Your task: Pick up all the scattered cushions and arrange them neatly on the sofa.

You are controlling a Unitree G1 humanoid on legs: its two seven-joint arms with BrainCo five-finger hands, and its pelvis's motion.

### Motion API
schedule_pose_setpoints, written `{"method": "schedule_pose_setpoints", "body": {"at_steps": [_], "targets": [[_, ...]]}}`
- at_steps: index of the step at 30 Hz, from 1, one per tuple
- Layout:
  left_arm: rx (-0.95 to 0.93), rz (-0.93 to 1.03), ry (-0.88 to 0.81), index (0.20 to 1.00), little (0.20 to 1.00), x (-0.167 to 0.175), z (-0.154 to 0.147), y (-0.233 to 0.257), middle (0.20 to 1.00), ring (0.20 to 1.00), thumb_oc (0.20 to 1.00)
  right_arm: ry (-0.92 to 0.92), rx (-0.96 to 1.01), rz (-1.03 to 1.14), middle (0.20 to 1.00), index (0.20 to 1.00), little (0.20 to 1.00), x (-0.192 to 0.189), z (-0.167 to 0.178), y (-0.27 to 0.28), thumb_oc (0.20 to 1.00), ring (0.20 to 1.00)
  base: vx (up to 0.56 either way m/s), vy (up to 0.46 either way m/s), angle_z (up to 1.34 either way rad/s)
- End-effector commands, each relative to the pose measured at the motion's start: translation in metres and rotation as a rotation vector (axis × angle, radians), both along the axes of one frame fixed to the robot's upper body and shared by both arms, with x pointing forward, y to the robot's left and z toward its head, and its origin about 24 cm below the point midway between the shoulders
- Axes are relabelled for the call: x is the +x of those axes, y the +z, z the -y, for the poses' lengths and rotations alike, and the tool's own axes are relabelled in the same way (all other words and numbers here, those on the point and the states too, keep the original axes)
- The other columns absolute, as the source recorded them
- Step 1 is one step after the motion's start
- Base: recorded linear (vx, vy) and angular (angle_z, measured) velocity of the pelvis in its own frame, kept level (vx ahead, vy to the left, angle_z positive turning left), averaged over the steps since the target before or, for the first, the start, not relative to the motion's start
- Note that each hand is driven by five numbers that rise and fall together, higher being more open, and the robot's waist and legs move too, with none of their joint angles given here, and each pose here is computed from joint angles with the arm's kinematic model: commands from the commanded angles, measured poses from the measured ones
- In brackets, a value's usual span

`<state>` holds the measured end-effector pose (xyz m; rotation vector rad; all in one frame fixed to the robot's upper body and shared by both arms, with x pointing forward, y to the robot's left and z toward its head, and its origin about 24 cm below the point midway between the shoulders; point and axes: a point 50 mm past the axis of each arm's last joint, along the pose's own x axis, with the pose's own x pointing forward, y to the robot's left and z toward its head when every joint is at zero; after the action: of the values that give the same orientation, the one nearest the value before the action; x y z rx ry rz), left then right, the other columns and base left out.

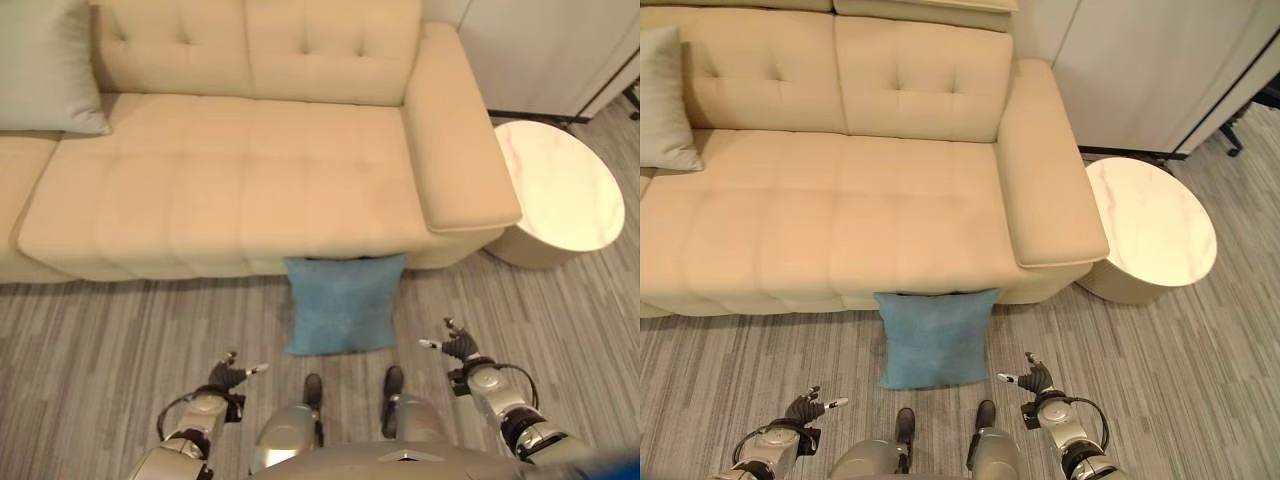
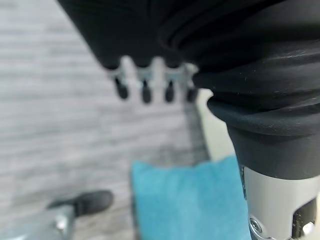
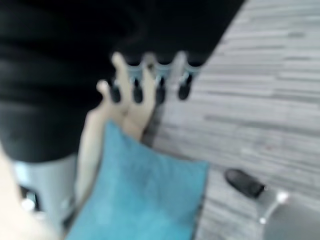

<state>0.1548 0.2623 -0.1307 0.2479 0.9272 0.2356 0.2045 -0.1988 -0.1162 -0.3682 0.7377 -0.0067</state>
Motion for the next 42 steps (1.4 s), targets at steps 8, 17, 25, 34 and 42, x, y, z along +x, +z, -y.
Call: {"method": "schedule_pose_setpoints", "body": {"at_steps": [8, 17, 25, 34, 42], "targets": [[0.015, 0.255, 0.039, 1.0, 1.0, 0.061, 0.004, 0.034, 1.0, 1.0, 1.0, 0.05, -0.042, 0.21, 1.0, 1.0, 1.0, 0.044, 0.001, 0.037, 1.0, 1.0, -0.07, -0.084, 0.09], [-0.025, 0.622, 0.114, 1.0, 1.0, 0.147, 0.016, 0.108, 1.0, 1.0, 1.0, -0.011, -0.059, 0.523, 1.0, 1.0, 1.0, 0.118, 0.002, 0.115, 1.0, 1.0, -0.12, -0.008, 0.03], [-0.053, 0.991, 0.118, 1.0, 1.0, 0.221, 0.031, 0.224, 1.0, 1.0, 1.0, -0.051, -0.129, 0.84, 1.0, 1.0, 1.0, 0.184, 0.008, 0.232, 1.0, 1.0, -0.09, 0.013, 0.01], [-0.014, 1.241, 0.053, 1.0, 1.0, 0.248, 0.045, 0.321, 1.0, 1.0, 1.0, -0.122, -0.184, 1.039, 1.0, 1.0, 1.0, 0.204, 0.028, 0.323, 1.0, 1.0, 0.0, -0.003, -0.01], [0.017, 1.283, 0.089, 1.0, 1.0, 0.252, 0.036, 0.348, 1.0, 1.0, 1.0, -0.14, -0.221, 1.086, 1.0, 1.0, 1.0, 0.204, 0.04, 0.347, 1.0, 1.0, 0.0, -0.003, 0.01]]}}
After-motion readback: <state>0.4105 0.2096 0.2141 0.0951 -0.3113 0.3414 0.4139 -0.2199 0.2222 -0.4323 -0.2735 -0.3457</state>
